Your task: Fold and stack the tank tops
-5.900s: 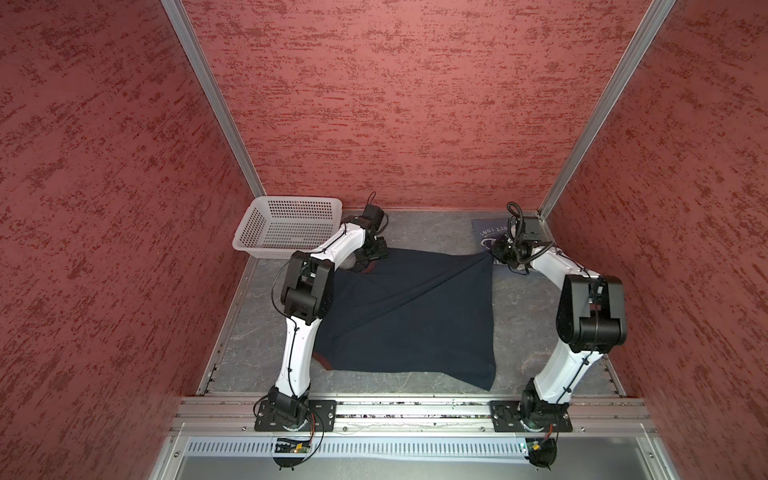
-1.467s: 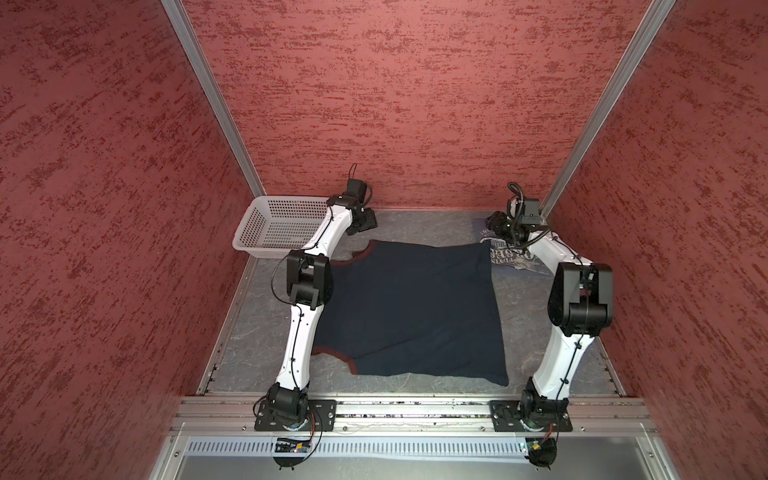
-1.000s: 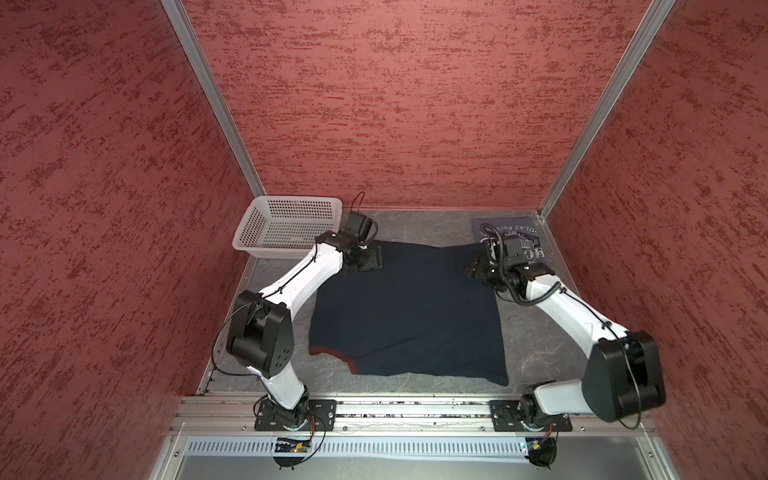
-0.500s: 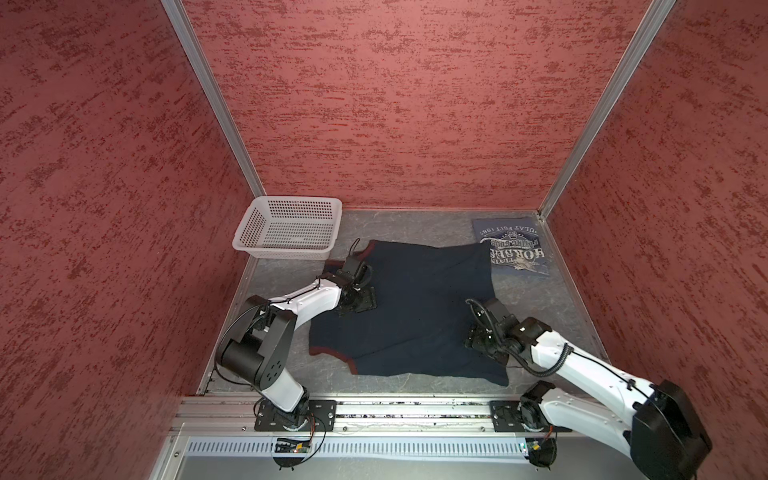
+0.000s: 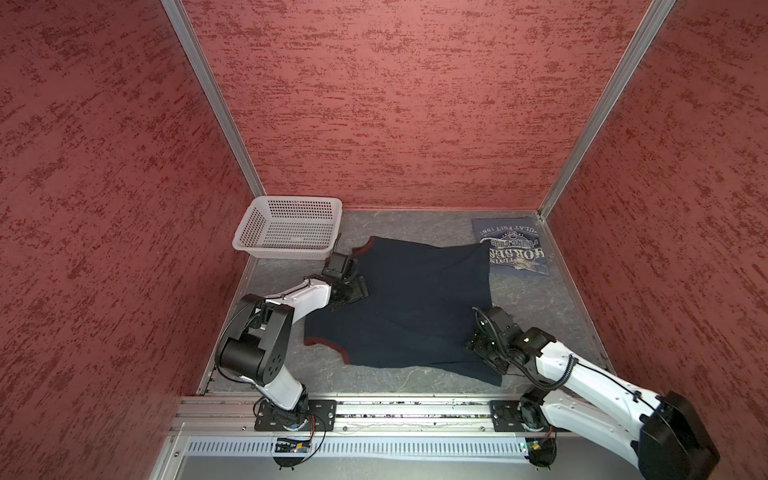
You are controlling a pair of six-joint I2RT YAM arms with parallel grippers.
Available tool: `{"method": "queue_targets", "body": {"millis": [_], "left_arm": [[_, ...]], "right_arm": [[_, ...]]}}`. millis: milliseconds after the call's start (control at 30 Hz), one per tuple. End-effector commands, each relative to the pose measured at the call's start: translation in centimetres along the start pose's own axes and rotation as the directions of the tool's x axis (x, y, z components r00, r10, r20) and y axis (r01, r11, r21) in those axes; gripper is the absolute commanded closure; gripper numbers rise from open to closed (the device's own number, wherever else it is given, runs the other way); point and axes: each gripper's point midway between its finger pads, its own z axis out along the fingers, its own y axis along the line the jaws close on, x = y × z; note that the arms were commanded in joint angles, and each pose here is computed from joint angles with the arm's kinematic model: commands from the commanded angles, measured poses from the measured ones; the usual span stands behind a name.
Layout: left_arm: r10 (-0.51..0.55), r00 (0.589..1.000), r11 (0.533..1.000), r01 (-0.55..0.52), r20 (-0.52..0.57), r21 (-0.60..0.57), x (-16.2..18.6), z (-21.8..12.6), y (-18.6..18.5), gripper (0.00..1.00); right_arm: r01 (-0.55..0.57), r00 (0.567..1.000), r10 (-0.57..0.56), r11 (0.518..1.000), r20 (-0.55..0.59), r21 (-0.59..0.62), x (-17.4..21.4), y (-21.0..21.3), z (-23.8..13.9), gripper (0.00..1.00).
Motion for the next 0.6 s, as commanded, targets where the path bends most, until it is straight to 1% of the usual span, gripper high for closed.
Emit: {"method": "queue_targets", "body": {"millis": [0,67,100,200,300,400,467,567], "left_arm": [[0.03,0.998,0.996,-0.035,-0.059,-0.086,2.2,0.5,2.0,0.1],[0.056,0.996,0.995,-0.062,-0.075,-0.081,2.8,0.2,1.1,0.1],[0.06,0.995,0.995,-0.066,-0.081,-0.069,3.3,0.0,0.6,0.1],[0.065,0.991,0.998,-0.067,-0.115,-0.015,5.9,-0.3,-1.1,0.1],[0.078,0.988,0.997,-0.08,-0.132,-0.007,8.7,-0.7,-2.1,0.1],[0.084,0.985,0.996,-0.082,-0.148,0.023,11.1,-1.4,-3.3,0.1],[0.111,0.981,0.993,-0.102,-0.157,0.063,12.5,-2.0,-4.7,0.1],[0.172,0.974,0.979,-0.153,-0.148,0.135,13.7,-3.6,-7.1,0.09]], "right_arm": [[-0.024,0.998,0.014,0.985,0.058,0.171,-0.8,-3.3,-0.3,0.2],[-0.007,0.996,-0.012,0.981,0.094,0.196,-1.7,-3.1,-1.4,0.19],[0.013,0.994,-0.033,0.983,0.107,0.182,-2.1,-2.4,-1.9,0.19],[0.058,0.986,-0.07,0.994,0.148,0.09,-3.3,0.4,-3.9,0.2],[0.133,0.975,-0.127,0.991,0.18,-0.025,-4.1,3.9,-5.6,0.2],[0.2,0.975,-0.183,0.969,0.123,-0.145,-3.1,7.2,-5.1,0.21],[0.23,0.972,-0.22,0.961,0.078,-0.153,-2.1,8.3,-4.0,0.21],[0.259,0.966,-0.255,0.96,0.044,-0.108,-1.5,8.4,-2.4,0.21]]}}
